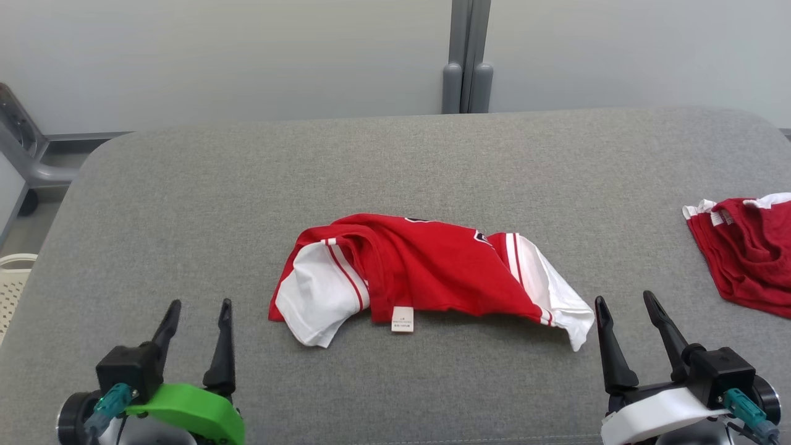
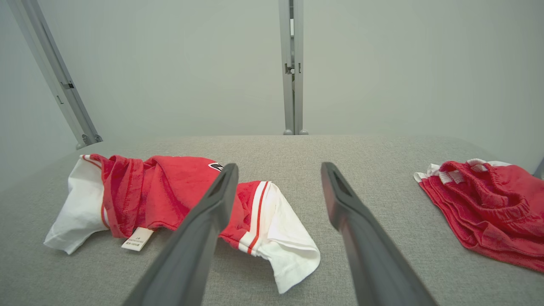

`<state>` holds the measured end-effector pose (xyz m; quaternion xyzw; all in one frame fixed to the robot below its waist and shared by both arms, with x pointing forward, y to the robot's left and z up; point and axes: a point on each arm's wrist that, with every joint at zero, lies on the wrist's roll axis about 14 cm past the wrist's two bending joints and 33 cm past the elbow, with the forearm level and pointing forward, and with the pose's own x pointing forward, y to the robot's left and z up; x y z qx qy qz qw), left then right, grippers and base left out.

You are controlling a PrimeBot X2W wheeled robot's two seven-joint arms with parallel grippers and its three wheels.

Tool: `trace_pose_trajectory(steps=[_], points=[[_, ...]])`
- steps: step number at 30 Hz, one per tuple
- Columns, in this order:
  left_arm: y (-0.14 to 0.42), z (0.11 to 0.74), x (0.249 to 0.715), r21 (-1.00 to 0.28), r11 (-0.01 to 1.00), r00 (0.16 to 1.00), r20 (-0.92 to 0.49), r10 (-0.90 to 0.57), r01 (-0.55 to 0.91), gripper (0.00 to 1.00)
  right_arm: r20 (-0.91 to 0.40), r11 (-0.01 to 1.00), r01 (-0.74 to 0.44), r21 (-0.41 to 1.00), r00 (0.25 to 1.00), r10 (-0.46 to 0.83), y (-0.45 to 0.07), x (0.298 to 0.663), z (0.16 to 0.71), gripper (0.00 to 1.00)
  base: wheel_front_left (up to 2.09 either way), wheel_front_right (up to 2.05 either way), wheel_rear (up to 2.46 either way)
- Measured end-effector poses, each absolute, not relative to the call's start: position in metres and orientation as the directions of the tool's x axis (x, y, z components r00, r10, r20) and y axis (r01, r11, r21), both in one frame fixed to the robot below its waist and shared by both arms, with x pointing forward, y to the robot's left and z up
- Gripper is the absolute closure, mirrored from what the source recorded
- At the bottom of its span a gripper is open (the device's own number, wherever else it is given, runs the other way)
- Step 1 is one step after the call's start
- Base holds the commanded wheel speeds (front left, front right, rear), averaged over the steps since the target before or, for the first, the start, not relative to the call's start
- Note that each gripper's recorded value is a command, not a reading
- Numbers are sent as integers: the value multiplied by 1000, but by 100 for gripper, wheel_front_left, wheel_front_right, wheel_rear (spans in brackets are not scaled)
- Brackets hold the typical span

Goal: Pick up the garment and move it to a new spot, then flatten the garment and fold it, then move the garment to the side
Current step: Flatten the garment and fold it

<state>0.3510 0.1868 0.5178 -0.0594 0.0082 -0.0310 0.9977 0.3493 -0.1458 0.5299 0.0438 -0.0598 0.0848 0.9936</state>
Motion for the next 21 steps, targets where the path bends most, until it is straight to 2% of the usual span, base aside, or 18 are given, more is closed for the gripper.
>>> trace_pose_trajectory(steps=[5, 11, 16, 21], points=[[141, 499, 353, -144, 970, 964, -153, -219, 197, 0, 113, 980, -179, 85, 979, 169, -144, 349, 525, 0, 0, 0, 0], [69, 466, 350, -215, 902, 834, -347, -429, 375, 0, 105, 979, -181, 91, 980, 171, -142, 355, 522, 0, 0, 0, 0], [38, 446, 357, -295, 861, 749, -426, -507, 415, 0, 91, 983, -150, 101, 986, 141, -151, 360, 515, 0, 0, 0, 0], [27, 424, 374, -322, 848, 693, -490, -529, 421, 0, 76, 987, -116, 110, 991, 108, -161, 367, 507, 0, 0, 0, 0]])
